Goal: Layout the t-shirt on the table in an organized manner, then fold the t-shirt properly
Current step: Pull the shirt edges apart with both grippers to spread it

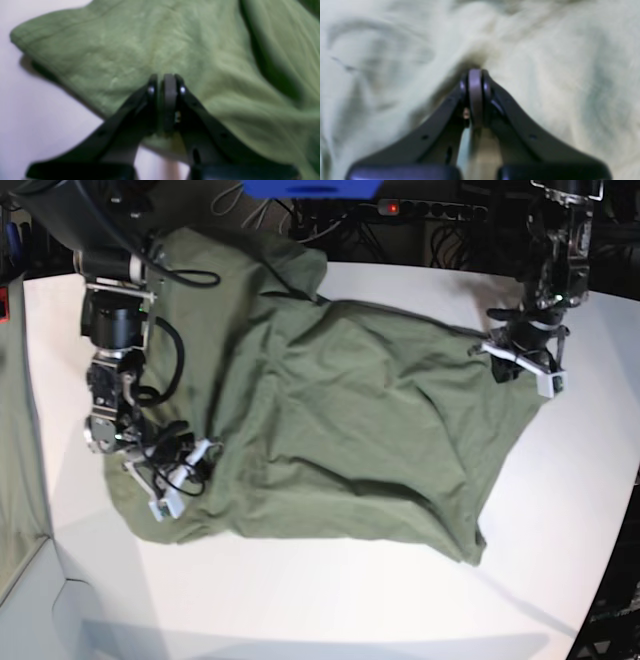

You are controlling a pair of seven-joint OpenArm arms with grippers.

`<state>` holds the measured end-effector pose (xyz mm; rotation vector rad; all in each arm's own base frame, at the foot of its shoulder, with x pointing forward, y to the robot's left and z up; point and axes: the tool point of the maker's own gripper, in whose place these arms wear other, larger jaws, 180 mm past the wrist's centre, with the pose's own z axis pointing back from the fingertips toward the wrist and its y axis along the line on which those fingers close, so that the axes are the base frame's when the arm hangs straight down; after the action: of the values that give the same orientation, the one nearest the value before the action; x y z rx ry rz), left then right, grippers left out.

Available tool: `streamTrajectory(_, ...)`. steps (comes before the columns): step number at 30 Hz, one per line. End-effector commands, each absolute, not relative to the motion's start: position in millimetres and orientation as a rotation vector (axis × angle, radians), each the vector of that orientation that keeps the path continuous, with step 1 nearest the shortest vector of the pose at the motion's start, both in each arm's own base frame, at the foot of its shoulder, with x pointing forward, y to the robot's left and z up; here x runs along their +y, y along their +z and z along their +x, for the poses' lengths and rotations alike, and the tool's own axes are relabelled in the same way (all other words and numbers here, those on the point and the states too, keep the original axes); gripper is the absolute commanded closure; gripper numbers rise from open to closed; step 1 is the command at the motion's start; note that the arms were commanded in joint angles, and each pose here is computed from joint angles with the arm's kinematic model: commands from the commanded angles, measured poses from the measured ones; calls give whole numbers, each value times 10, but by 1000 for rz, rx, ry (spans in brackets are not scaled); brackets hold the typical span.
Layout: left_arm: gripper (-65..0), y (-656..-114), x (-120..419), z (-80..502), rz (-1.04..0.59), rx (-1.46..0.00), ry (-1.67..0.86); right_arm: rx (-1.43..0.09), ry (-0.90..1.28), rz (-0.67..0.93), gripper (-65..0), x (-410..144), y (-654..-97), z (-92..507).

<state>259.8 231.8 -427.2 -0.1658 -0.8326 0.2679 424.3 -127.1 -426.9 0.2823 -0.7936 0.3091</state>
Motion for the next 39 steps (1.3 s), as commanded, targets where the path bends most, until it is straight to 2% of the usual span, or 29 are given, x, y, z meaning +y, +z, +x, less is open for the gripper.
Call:
streamTrajectory(1,-50,-4063,2403,2658,-150,-899,259,-789,342,277,0,-1219,-4220,4287)
streamTrajectory(10,-50,-3348,2627,2792,-116,-1101,301,-880,366,230,0,-1329,-3918,4420)
streamTrajectory(14,-50,-3216,2664,3140,-131,-1172,345,-939,398,183,0,-1394,-3770,4291)
streamTrajectory(21,-50,-3618,2587,3764,-176,-1088,383,-924,385,79,0,-1653,-3706,3732)
streamTrajectory(26,-50,-4105,2728,3864,-149,-955,453,-861,344,90,0,-1679,-3940,3421)
streamTrajectory(31,-50,-4399,2998,3717,-92,-865,500,-802,327,100,0,-1773,-4136,3431)
streamTrajectory(39,-50,-4356,3430,3535,-26,-869,547,-778,282,144,0,-1872,-4263,3820)
